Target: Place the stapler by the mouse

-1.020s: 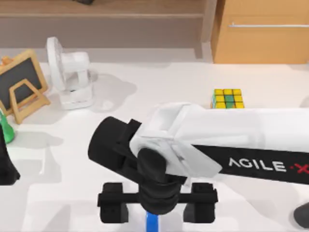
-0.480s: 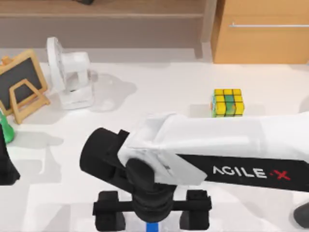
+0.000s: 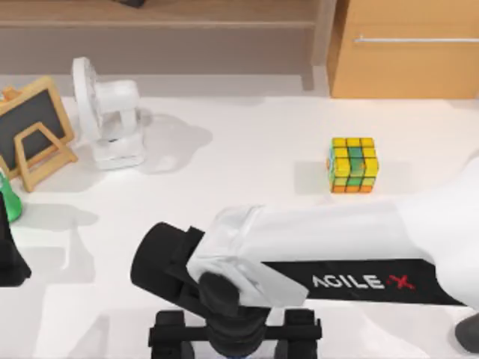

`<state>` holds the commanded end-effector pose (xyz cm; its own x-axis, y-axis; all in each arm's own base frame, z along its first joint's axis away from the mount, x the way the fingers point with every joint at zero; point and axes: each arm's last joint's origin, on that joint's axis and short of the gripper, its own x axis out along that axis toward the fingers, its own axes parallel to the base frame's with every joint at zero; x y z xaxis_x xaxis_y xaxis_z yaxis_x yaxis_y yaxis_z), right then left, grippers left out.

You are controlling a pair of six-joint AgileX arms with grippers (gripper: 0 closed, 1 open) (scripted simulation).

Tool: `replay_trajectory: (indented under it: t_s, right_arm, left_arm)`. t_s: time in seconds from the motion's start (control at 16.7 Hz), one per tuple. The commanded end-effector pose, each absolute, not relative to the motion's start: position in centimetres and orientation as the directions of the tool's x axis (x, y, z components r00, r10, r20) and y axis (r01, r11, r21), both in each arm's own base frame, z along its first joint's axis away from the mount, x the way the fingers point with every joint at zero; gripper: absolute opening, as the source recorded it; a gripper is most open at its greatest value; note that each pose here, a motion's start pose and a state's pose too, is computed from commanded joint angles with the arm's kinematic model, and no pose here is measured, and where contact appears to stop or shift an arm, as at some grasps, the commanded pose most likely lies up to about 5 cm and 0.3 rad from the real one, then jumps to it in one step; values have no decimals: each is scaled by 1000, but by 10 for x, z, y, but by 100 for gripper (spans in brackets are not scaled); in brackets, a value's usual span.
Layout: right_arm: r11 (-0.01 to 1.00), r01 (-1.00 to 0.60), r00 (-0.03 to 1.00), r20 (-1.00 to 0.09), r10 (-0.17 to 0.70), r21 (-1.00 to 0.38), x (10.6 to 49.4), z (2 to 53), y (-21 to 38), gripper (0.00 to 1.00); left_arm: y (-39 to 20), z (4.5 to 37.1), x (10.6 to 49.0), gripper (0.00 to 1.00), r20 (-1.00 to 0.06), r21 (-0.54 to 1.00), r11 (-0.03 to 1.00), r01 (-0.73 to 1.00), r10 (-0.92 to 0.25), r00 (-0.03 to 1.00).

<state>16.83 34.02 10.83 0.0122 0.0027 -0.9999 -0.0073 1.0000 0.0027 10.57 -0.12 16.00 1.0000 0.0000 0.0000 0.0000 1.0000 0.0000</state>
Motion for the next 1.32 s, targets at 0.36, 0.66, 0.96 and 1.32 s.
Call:
replay_trajectory:
  t_s: [0.36,0.66,0.96,1.32]
  right_arm:
    - [1000,-7,12,-1000,3,3,168,108,340,62]
    - [1000,-7,12,-1000,3,3,168,108,340,25]
    - [1000,-7,12,-1000,3,3,168,108,340,0]
    - [1000,-7,12,-1000,3,3,168,108,340,0]
  left_arm:
    - [-1,160,106,100,0,0,1000,0,0,1000]
    - [-1,160,106,100,0,0,1000,0,0,1000]
    - [-1,160,106,100,0,0,1000,0,0,1000]
    - [-1,160,106,100,0,0,1000,0,0,1000]
